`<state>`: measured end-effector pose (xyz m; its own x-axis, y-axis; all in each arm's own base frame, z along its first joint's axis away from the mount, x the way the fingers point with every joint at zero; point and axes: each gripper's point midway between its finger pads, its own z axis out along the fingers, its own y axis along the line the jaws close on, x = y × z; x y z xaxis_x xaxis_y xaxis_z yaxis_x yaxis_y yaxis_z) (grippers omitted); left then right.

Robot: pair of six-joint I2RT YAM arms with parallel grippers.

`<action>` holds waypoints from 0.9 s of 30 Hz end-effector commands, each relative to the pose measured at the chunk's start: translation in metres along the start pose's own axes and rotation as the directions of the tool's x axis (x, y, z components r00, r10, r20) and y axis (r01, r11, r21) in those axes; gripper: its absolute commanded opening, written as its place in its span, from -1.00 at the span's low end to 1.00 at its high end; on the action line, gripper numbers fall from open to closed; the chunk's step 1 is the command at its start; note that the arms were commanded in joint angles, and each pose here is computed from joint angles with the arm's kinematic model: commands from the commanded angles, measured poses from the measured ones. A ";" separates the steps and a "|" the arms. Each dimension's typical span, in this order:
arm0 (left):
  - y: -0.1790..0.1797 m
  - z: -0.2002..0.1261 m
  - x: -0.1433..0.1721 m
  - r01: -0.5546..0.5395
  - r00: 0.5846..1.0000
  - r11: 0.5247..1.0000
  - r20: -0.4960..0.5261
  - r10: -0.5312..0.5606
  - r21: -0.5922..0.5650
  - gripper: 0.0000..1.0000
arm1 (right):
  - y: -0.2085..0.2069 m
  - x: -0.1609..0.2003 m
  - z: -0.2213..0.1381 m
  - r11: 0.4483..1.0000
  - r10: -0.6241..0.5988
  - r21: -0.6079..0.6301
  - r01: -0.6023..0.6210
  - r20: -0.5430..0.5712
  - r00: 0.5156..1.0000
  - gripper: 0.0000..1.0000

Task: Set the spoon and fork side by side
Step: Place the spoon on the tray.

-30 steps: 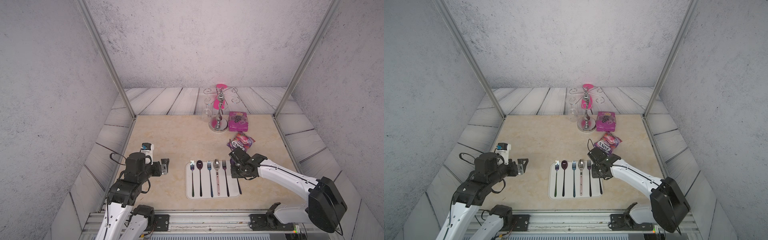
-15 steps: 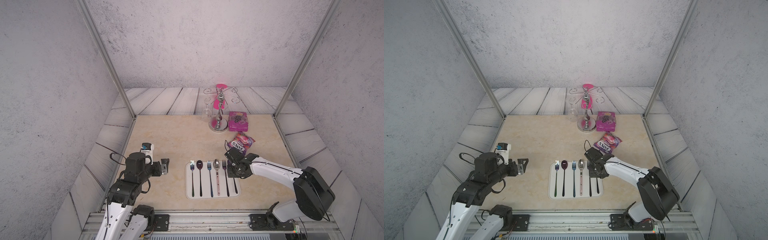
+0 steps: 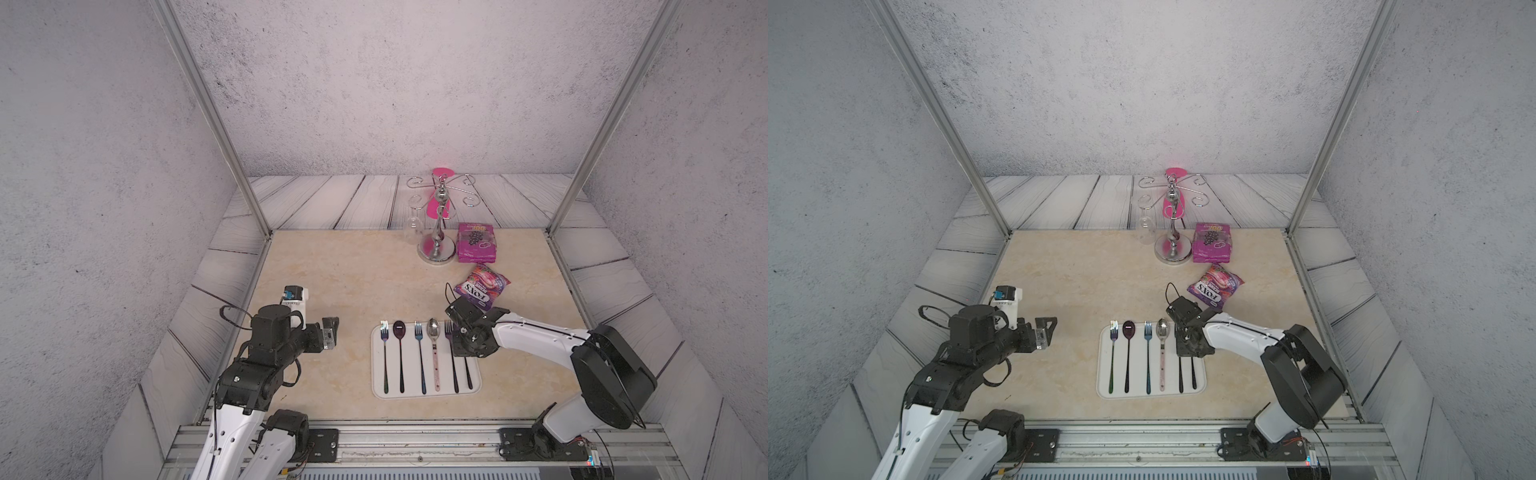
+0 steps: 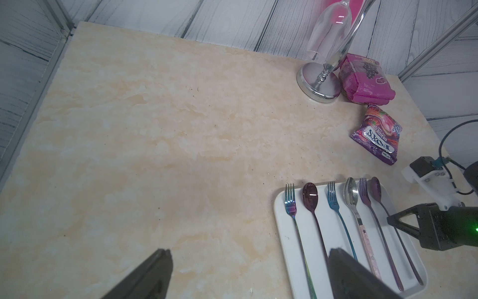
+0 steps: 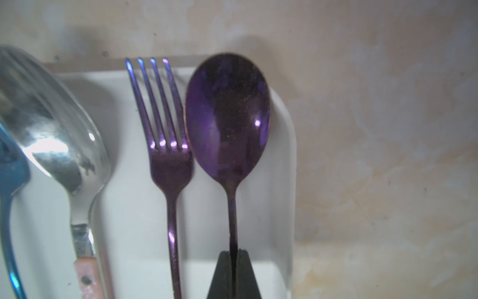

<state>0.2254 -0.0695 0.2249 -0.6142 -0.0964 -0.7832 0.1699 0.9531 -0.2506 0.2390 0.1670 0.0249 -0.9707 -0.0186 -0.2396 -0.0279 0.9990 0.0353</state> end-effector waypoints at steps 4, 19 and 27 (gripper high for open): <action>-0.002 0.000 0.000 -0.012 1.000 1.000 0.002 0.012 0.009 0.99 | -0.011 0.015 0.010 0.999 0.014 0.040 -0.012 -0.040 0.999 -1.00; -0.001 0.002 0.001 -0.010 1.000 1.000 -0.002 0.010 0.006 0.99 | -0.011 0.012 0.003 0.999 -0.010 0.048 0.011 -0.037 0.999 -0.58; 0.012 0.008 0.001 0.030 1.000 0.997 -0.004 -0.030 -0.067 0.99 | -0.001 -0.010 -0.041 0.997 -0.074 -0.022 0.075 0.062 0.995 -0.31</action>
<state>0.2291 -0.0666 0.2197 -0.6292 -0.1043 -0.7702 0.1421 0.9588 -0.2459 0.2330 0.1602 0.0381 -0.9674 -0.0550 -0.2474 -0.0621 0.9979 0.0207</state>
